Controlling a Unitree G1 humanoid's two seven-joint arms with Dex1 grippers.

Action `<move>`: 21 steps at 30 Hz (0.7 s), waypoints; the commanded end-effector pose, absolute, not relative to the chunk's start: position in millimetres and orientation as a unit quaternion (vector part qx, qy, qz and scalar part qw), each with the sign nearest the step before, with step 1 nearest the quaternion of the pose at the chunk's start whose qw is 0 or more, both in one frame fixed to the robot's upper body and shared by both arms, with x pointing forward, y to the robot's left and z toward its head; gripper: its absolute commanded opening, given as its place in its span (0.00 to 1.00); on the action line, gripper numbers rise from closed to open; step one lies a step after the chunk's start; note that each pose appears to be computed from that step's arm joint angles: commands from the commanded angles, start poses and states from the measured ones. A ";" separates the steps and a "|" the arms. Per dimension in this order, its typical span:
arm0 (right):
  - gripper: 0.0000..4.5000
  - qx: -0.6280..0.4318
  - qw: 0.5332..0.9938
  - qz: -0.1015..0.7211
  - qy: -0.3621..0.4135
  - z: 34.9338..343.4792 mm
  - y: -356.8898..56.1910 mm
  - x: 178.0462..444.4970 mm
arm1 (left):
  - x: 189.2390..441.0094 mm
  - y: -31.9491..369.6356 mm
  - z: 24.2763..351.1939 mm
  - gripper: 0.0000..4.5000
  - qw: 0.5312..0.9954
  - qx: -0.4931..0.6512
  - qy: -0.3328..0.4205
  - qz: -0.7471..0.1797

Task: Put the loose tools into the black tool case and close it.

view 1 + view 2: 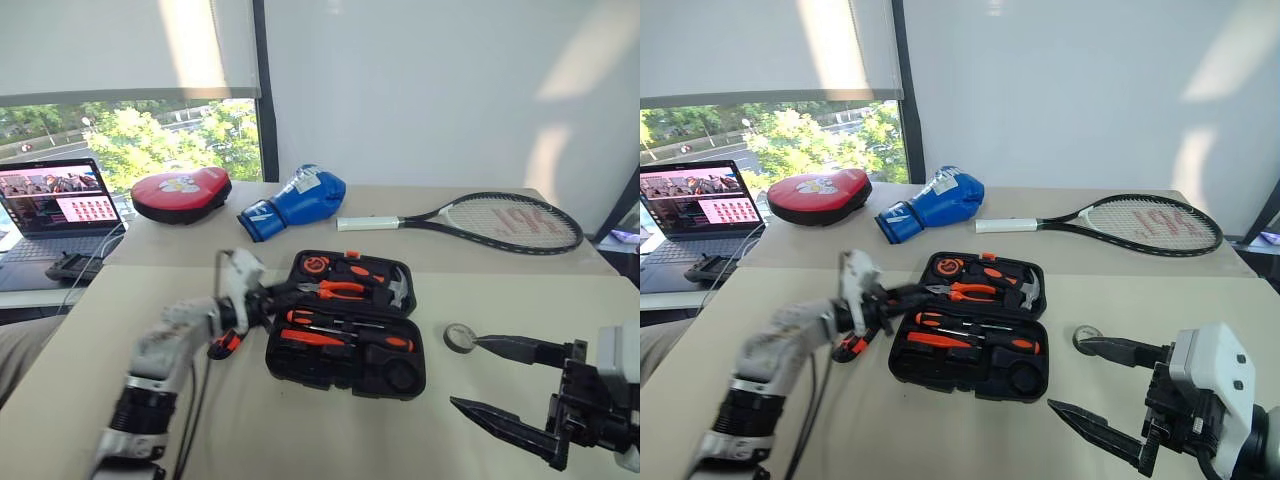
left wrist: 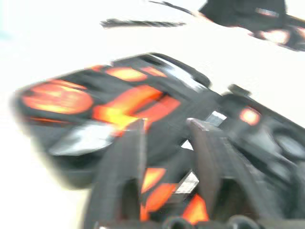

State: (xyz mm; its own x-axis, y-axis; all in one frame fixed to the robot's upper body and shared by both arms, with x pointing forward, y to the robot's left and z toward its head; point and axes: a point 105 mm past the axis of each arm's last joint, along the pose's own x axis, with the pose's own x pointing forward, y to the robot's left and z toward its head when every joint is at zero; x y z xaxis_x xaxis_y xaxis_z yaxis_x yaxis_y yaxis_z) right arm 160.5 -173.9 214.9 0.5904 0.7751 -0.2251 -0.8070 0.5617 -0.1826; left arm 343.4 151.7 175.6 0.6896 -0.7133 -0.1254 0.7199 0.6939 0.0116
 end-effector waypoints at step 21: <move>1.00 -0.140 0.879 0.453 0.039 219.3 -174.2 167.8 | 316.9 175.2 140.0 0.38 0.907 0.060 0.166 -0.381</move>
